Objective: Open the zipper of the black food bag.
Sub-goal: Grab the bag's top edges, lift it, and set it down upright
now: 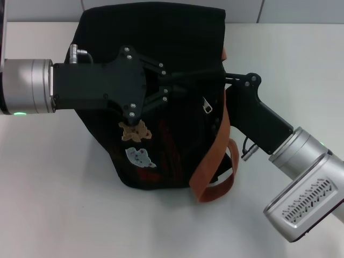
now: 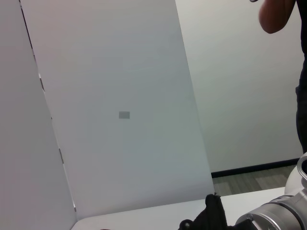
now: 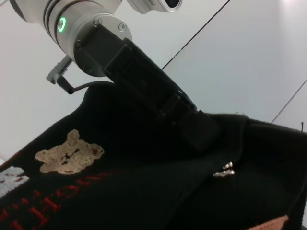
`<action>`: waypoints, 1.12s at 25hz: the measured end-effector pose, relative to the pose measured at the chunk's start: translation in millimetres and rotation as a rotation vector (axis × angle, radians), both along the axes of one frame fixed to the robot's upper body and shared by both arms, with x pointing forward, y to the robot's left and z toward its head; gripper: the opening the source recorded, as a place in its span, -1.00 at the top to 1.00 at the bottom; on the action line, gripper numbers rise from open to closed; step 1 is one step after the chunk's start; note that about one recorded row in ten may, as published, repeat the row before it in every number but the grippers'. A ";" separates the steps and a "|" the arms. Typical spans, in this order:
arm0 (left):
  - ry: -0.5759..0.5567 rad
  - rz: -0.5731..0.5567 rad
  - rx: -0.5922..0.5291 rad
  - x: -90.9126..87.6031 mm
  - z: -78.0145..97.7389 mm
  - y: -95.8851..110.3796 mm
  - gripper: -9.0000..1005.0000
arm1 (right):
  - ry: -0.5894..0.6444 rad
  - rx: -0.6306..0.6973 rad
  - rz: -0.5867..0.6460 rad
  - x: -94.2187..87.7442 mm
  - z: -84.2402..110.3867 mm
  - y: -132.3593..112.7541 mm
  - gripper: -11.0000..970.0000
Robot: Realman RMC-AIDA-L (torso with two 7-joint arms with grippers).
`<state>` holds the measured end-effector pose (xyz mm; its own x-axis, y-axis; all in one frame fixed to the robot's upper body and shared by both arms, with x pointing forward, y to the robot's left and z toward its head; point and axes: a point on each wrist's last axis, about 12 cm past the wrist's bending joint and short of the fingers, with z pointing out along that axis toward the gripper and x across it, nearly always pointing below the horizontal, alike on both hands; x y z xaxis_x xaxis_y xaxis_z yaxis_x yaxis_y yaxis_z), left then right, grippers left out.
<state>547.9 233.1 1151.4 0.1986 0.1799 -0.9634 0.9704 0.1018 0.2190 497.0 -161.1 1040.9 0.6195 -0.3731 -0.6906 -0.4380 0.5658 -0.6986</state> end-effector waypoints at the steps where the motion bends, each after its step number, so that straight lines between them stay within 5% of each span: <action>1: 0.001 0.000 0.000 -0.2 -0.2 0.2 0.77 | 0.000 -0.001 0.002 0.1 0.0 0.3 0.80; 12: 0.006 0.050 -0.052 -6.4 -2.5 12.4 0.77 | 0.021 -0.039 0.005 -1.7 -6.7 -5.1 0.98; 28: 0.034 0.317 -0.227 -34.6 -30.3 72.6 0.78 | 0.103 -0.121 -0.065 -5.1 -25.4 -23.0 0.97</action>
<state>513.3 305.6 1121.0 0.1351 0.0082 -0.9908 0.8894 0.4397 0.1249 491.9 -184.1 1015.4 0.5192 -0.4949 -0.6968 -0.4760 0.5097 -0.7167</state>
